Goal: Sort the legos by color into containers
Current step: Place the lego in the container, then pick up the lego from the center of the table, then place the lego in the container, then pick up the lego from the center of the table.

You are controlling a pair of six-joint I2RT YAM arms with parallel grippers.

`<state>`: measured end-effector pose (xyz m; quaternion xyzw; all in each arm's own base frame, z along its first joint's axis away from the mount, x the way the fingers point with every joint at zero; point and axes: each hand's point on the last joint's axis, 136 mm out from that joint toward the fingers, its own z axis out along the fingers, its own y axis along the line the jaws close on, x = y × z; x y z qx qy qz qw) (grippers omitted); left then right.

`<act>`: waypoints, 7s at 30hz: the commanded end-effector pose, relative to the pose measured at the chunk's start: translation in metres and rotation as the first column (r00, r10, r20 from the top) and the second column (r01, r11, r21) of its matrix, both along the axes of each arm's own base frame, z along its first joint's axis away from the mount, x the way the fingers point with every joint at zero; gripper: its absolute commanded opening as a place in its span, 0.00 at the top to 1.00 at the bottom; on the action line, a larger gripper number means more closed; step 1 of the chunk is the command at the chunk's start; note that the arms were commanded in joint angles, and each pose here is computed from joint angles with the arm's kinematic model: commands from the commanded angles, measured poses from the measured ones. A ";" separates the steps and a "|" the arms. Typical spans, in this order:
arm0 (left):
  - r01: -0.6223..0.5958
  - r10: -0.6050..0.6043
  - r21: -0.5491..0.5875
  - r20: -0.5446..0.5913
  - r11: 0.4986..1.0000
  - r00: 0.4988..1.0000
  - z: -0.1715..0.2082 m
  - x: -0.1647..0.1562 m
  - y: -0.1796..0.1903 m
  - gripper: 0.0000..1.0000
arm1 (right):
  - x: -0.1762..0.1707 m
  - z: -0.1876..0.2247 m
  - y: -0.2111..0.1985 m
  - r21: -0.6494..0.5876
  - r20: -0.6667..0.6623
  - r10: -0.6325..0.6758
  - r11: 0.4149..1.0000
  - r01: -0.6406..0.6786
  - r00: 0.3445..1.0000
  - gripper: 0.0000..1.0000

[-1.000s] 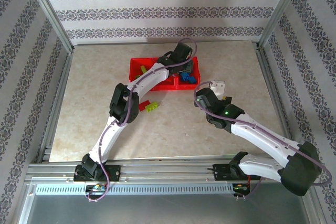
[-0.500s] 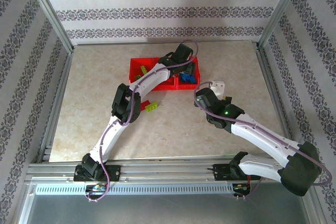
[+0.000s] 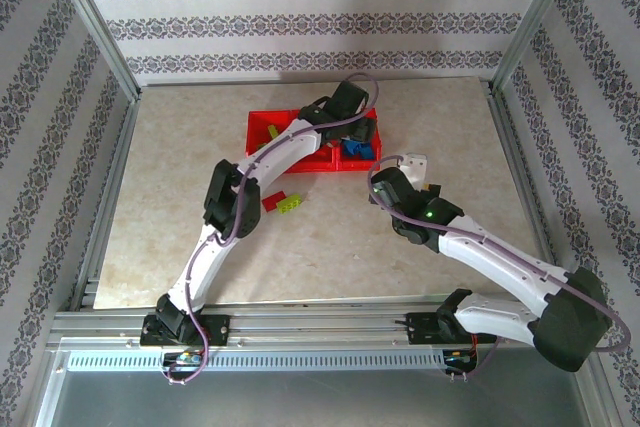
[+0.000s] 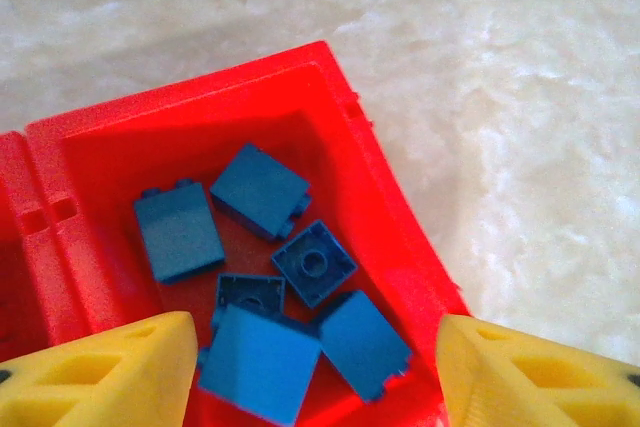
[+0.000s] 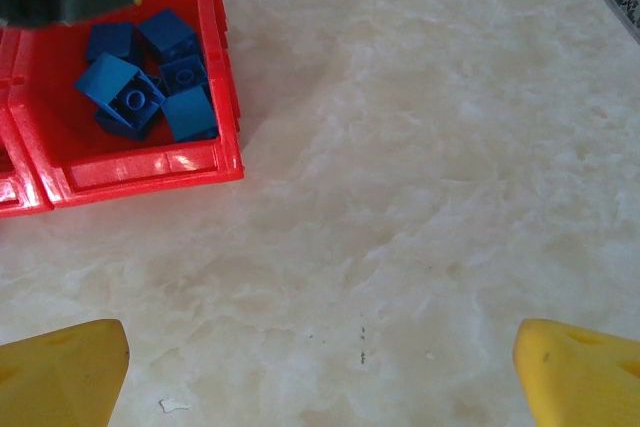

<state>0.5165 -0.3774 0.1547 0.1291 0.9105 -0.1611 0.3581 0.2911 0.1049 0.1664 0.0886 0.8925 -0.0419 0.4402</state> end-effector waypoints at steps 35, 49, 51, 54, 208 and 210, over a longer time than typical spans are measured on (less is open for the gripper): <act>-0.150 0.171 0.150 -0.139 0.977 0.975 -0.058 -0.172 0.151 0.00 | 0.018 -0.016 0.023 -0.001 -0.086 0.039 0.999 -0.039 0.996 0.01; -0.118 0.166 0.219 -0.216 0.969 0.962 -0.099 -0.181 0.152 0.18 | 0.020 -0.018 0.026 0.000 -0.096 0.042 0.999 -0.042 0.994 0.02; -0.119 0.170 0.227 -0.222 0.967 0.960 -0.103 -0.180 0.152 0.19 | 0.019 -0.018 0.025 0.001 -0.095 0.040 0.999 -0.040 0.995 0.02; -0.120 0.175 0.237 -0.231 0.964 0.957 -0.108 -0.179 0.152 0.24 | 0.017 -0.018 0.022 -0.005 -0.095 0.034 0.999 -0.035 0.995 0.02; -0.763 0.758 -0.141 0.317 0.631 0.569 0.059 -0.208 0.380 0.00 | 0.054 -0.104 0.268 -0.017 -0.282 0.371 0.920 -0.392 0.885 0.02; -0.762 0.757 -0.136 0.317 0.633 0.572 0.056 -0.212 0.381 0.00 | 0.058 -0.108 0.273 -0.017 -0.284 0.367 0.922 -0.387 0.886 0.02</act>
